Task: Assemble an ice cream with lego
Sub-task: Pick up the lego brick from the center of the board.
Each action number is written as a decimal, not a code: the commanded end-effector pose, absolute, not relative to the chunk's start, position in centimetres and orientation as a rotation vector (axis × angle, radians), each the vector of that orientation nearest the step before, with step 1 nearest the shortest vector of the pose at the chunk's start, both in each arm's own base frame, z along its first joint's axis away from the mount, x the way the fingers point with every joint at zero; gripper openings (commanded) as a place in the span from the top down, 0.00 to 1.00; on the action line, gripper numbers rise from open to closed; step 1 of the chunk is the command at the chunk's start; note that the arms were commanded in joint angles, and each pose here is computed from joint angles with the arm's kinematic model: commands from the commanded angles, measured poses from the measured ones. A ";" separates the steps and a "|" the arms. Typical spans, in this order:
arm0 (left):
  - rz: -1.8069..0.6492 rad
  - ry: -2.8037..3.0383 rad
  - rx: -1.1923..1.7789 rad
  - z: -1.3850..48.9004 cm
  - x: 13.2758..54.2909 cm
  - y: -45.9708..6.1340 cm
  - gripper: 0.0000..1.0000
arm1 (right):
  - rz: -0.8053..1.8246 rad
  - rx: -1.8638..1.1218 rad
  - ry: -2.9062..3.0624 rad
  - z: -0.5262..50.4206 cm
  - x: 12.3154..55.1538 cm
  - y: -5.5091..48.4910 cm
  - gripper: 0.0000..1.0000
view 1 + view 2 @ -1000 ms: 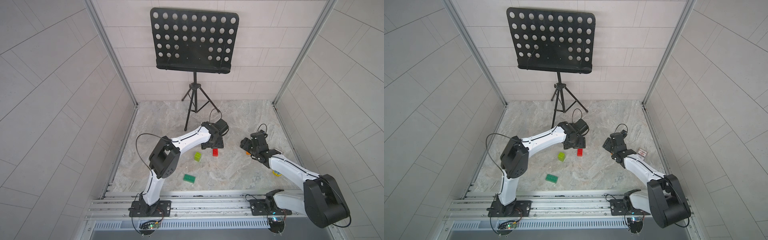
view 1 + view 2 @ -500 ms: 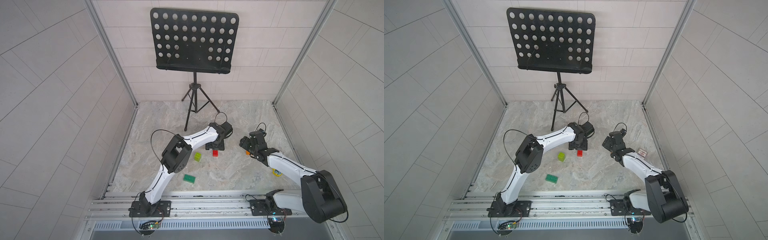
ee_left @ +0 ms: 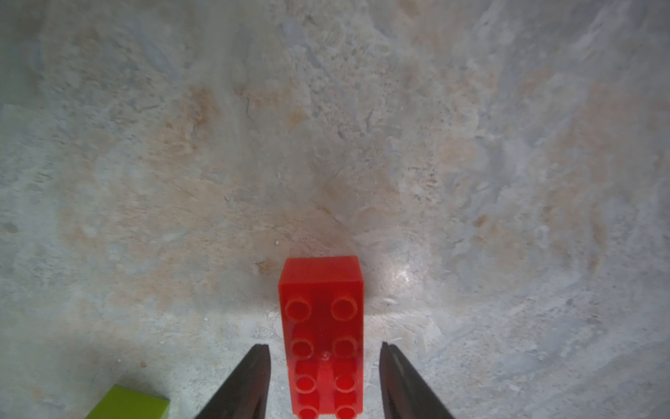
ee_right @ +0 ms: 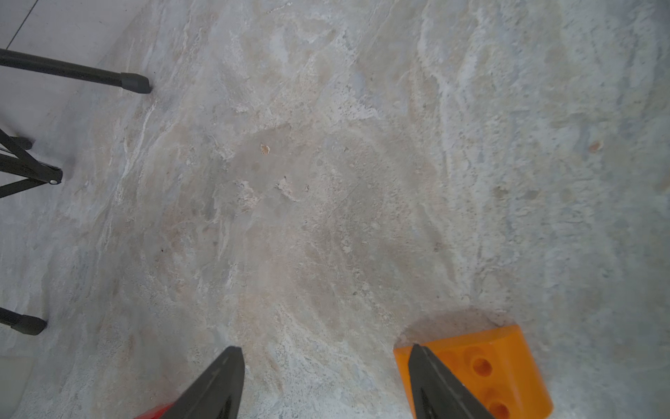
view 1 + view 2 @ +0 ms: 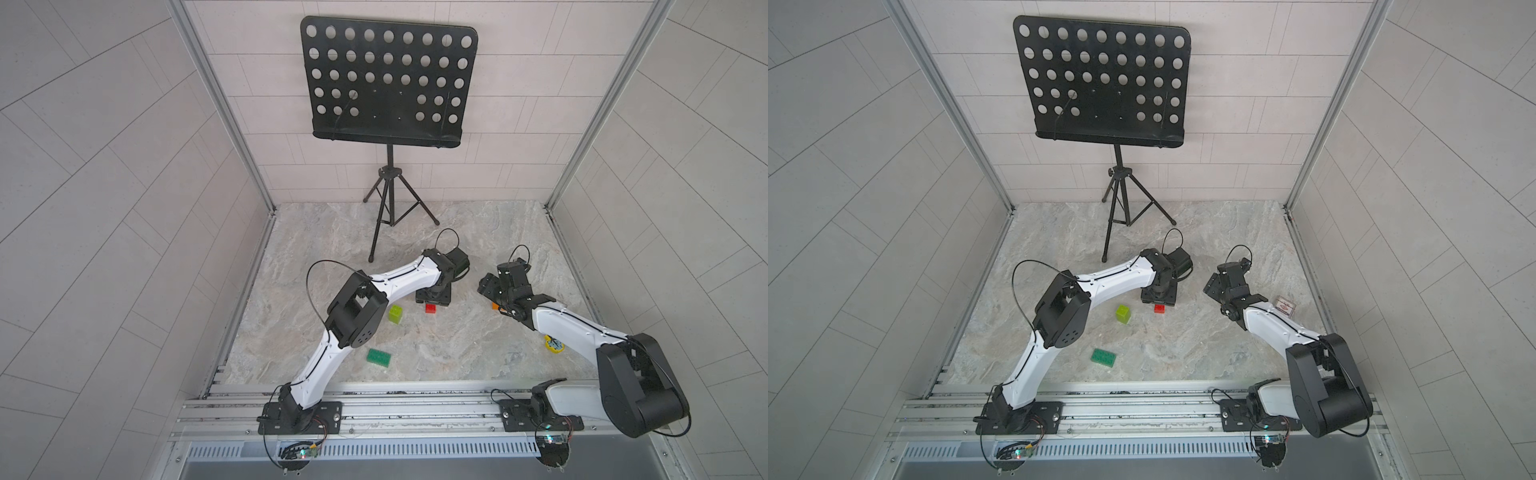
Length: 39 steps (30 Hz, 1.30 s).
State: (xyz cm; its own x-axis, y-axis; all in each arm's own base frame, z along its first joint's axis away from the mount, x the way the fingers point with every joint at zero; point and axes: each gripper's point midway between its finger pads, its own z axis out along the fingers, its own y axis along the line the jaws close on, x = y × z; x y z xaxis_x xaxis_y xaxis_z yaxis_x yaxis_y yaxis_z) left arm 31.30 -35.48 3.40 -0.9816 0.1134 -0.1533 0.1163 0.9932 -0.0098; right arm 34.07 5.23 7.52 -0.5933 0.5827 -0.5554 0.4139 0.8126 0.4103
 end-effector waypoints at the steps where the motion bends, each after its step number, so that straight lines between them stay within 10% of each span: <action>1: -0.001 2.992 0.194 2.9 31.1 -35.6 0.45 | 0.304 0.741 2.291 7.7 34.3 5.0 0.24; 16: -0.001 3.009 0.194 2.0 31.1 -35.7 0.53 | 0.325 0.741 2.283 8.4 35.2 5.2 0.24; 25: -0.012 3.006 0.191 2.2 31.1 -35.8 0.75 | 0.328 0.737 2.286 8.4 35.3 5.3 0.24; 30: -0.059 2.974 0.286 4.8 31.1 -35.8 0.93 | 0.357 0.712 2.288 8.5 35.5 5.8 0.24; 39: -0.154 2.916 0.705 13.3 27.7 -31.0 0.95 | 0.614 0.524 2.342 8.7 37.0 11.0 0.24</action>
